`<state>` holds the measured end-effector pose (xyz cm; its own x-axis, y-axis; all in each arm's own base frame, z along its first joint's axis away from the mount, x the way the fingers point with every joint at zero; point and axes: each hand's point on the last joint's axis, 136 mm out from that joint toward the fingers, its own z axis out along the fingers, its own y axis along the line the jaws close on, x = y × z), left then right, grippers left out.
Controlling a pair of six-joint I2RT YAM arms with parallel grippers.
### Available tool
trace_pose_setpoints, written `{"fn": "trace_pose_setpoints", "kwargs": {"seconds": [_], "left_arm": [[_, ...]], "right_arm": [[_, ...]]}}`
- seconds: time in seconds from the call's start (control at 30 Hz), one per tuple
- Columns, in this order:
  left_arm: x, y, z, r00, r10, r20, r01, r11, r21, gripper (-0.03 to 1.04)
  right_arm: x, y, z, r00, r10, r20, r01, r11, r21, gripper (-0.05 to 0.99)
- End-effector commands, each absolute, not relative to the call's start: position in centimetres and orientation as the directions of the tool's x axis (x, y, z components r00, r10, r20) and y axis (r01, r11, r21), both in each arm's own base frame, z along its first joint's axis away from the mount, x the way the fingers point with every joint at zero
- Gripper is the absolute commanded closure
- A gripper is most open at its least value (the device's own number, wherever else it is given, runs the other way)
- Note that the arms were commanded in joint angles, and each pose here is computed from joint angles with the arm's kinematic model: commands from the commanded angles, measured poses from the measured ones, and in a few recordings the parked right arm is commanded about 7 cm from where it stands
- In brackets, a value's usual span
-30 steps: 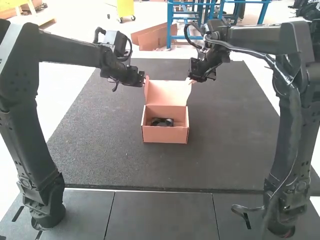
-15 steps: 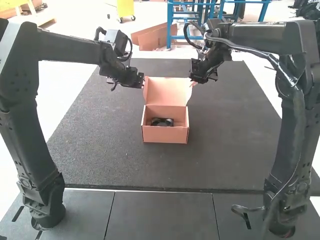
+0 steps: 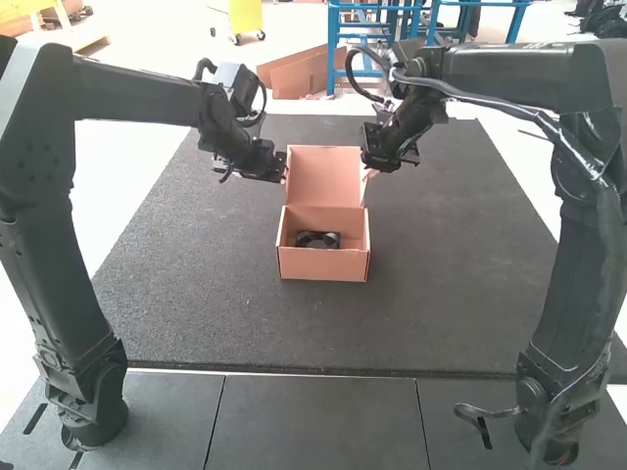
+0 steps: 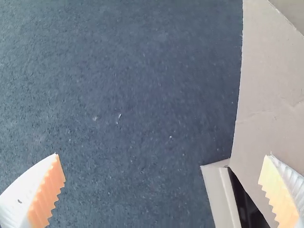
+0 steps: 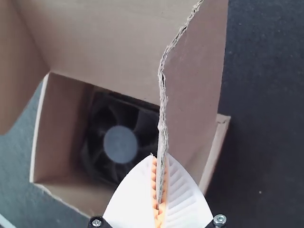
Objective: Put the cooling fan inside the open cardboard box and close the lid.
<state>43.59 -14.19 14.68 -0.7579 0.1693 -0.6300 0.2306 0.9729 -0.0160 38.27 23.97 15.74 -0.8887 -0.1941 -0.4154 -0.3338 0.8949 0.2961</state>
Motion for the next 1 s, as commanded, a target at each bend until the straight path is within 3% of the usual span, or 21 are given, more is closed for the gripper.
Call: {"fn": "trace_pose_setpoints", "kwargs": {"seconds": [0.0,0.47,0.97], "left_arm": [[43.3,-14.5,17.9,-0.713,0.15,-0.685,0.239,0.97,-0.037,0.04],[41.1,-13.8,17.3,-0.727,0.158,-0.668,0.243,0.969,-0.035,0.04],[39.8,-14.3,17.1,-0.734,0.154,-0.662,0.27,0.96,-0.076,0.04]], "right_arm": [[36.9,24.7,17.2,-0.872,-0.218,-0.438,-0.373,0.876,0.306,0.95],[35.3,24.2,16.5,-0.885,-0.23,-0.406,-0.367,0.879,0.303,0.95],[33.7,24.3,15.0,-0.895,-0.262,-0.362,-0.377,0.878,0.296,0.95]]}}
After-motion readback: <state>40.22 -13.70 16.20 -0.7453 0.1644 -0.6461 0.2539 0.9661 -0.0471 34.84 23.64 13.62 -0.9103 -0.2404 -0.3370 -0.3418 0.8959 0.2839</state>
